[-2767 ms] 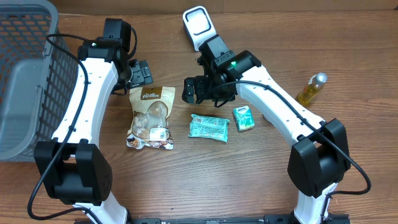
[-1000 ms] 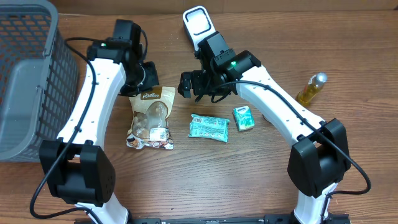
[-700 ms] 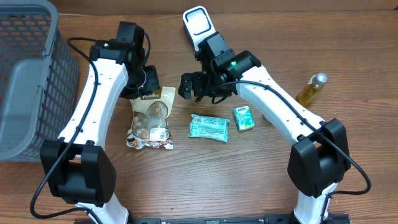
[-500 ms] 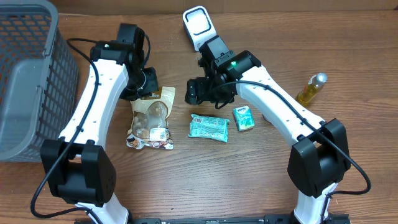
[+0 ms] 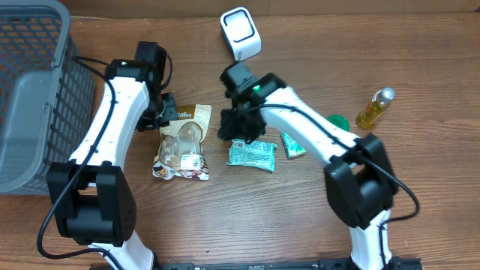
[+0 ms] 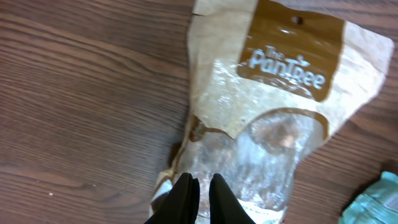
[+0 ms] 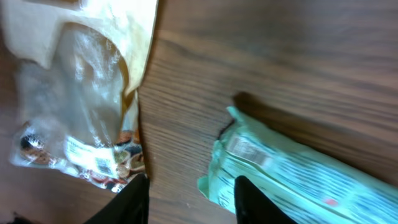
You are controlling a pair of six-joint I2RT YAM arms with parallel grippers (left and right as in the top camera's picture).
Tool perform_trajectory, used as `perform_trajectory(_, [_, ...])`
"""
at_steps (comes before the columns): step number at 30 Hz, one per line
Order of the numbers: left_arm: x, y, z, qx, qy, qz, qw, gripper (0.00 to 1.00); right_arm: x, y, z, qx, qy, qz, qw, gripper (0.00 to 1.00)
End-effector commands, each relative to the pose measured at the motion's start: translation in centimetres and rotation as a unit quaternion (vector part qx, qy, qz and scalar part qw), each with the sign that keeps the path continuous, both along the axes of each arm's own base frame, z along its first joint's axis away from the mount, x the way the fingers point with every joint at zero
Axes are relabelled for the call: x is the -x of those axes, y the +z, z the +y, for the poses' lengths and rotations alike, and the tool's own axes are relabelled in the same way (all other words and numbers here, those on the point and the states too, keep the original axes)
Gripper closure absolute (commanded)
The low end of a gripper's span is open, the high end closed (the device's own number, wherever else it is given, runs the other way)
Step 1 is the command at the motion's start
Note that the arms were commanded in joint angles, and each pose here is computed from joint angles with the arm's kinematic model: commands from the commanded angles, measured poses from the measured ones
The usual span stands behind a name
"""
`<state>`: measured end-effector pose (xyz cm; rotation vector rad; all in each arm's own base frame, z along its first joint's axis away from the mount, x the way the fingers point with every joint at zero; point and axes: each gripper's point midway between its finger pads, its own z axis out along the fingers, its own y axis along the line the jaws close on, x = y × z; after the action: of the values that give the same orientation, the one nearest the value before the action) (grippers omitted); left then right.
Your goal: Scan the item barcode
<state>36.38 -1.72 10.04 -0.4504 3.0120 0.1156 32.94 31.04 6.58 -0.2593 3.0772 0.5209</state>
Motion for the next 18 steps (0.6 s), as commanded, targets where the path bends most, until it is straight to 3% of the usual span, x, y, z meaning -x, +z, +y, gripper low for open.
perform_trajectory(1, [0.2, -0.9, 1.2, -0.012, 0.018, 0.012, 1.0, 0.89, 1.2, -3.1, 0.6, 0.025, 0.013, 0.021, 0.999, 0.64])
perform_trajectory(5, [0.2, -0.9, 2.0, -0.012, 0.027, 0.012, 0.999, 0.88, 0.8, -5.1, 0.2, 0.048, 0.011, 0.022, 0.999, 0.64])
perform_trajectory(8, [0.2, -0.9, 2.3, -0.012, 0.028, 0.013, 0.999, 0.87, -0.1, -6.1, -2.2, 0.106, -0.001, 0.003, 0.994, 0.71])
perform_trajectory(11, [0.3, -0.9, 2.7, -0.016, 0.029, 0.015, 0.999, 0.87, -1.0, -6.2, -5.8, 0.175, -0.02, -0.011, 0.984, 0.71])
perform_trajectory(15, [0.3, -0.9, 3.8, -0.04, 0.032, 0.014, 0.999, 0.88, -1.8, -6.1, -9.6, 0.213, -0.065, 0.007, 0.975, 0.69])
perform_trajectory(18, [0.4, -1.0, 3.8, -0.039, 0.018, 0.018, 0.999, 0.9, -2.6, -6.1, -11.6, 0.208, -0.109, 0.025, 0.972, 0.6])
